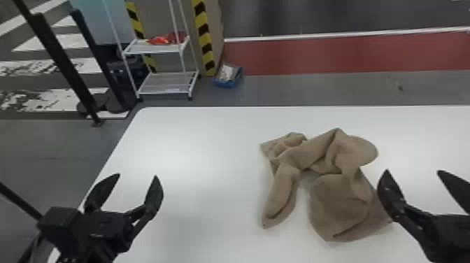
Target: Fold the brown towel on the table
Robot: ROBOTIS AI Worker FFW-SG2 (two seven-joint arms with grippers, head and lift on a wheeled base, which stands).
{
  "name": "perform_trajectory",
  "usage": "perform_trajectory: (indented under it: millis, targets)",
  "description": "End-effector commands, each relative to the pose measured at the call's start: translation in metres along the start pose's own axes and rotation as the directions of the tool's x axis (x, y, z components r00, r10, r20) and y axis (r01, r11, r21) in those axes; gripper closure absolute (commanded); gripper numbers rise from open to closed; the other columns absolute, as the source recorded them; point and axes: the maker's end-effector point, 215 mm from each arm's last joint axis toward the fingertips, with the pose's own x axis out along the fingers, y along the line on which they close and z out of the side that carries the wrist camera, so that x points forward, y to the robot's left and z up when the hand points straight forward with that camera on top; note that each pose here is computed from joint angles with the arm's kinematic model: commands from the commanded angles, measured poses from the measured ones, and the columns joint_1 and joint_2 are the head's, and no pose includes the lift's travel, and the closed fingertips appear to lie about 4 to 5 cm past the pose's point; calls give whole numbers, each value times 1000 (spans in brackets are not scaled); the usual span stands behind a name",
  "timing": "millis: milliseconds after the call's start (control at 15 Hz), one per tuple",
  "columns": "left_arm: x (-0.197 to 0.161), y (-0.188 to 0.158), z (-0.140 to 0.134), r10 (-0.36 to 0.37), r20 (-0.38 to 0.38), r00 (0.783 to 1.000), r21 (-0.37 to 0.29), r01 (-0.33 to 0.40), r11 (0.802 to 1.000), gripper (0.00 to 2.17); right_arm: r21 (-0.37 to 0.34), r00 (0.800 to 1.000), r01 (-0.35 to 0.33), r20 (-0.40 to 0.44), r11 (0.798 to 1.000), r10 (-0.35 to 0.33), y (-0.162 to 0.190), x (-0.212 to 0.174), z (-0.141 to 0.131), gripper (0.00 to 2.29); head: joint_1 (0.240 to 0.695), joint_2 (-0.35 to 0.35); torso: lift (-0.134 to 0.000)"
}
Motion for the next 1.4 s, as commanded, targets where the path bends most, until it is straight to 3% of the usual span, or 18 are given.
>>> perform_trajectory:
  millis: [0, 733, 867, 1000, 1133, 1333]
  targets:
    - [0, -1, 0, 0, 1, 1000, 0, 0, 1000, 161, 3, 1000, 1, -6, 1000, -1, 0, 1, -2, 80, 695, 163, -124]
    - [2, 0, -4, 0, -7, 1000, 1, 0, 1000, 161, 4, 1000, 2, -26, 1000, -2, -1, 3, -7, 80, 695, 162, -124]
    - [2, -1, -5, -1, -9, 1000, 0, 1, 1000, 161, -8, 996, -48, -70, 999, 47, 6, 3, -19, 80, 695, 162, -124]
    - [2, 1, -6, 4, -10, 1000, 1, -4, 1000, 161, -18, 972, -184, -150, 983, 180, 12, -3, -35, 80, 695, 179, -124]
    - [2, 3, -8, 7, -13, 1000, 2, -7, 1000, 161, -16, 928, -318, -209, 948, 308, 22, -15, -36, 87, 695, 200, -124]
    - [2, 4, -7, 8, -12, 1000, 3, -8, 1000, 161, -50, 871, -447, -249, 893, 423, 23, -25, -12, 83, 695, 223, -124]
